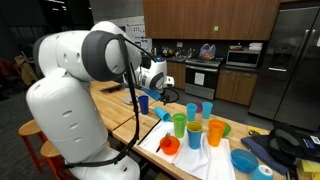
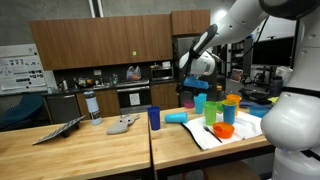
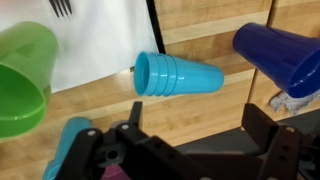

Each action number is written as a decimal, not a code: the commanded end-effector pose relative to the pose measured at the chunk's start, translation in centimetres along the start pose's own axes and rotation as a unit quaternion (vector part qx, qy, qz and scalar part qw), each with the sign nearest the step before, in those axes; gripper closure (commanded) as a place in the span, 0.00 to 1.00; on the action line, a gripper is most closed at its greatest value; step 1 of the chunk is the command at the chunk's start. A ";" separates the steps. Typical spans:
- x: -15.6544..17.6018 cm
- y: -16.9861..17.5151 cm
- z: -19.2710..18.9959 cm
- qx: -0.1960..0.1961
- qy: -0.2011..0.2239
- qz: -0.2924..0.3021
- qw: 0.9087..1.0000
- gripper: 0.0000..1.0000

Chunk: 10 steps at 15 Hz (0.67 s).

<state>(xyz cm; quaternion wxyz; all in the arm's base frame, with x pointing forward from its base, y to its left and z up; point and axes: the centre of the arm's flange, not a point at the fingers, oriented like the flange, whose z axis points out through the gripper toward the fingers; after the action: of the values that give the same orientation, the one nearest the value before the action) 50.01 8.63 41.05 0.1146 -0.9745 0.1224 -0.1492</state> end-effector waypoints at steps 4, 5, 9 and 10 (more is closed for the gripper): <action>-2.0 3.2 -6.7 -0.019 0.020 0.035 0.999 0.00; -2.0 4.5 -7.1 -0.019 0.019 0.044 0.999 0.00; -3.7 9.1 -7.3 -0.027 0.016 0.086 0.996 0.00; -4.3 9.8 -7.3 -0.029 0.016 0.098 0.995 0.00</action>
<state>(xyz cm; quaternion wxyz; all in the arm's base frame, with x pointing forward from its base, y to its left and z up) 44.66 1.09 44.37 0.0995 -0.9635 0.1962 -0.1528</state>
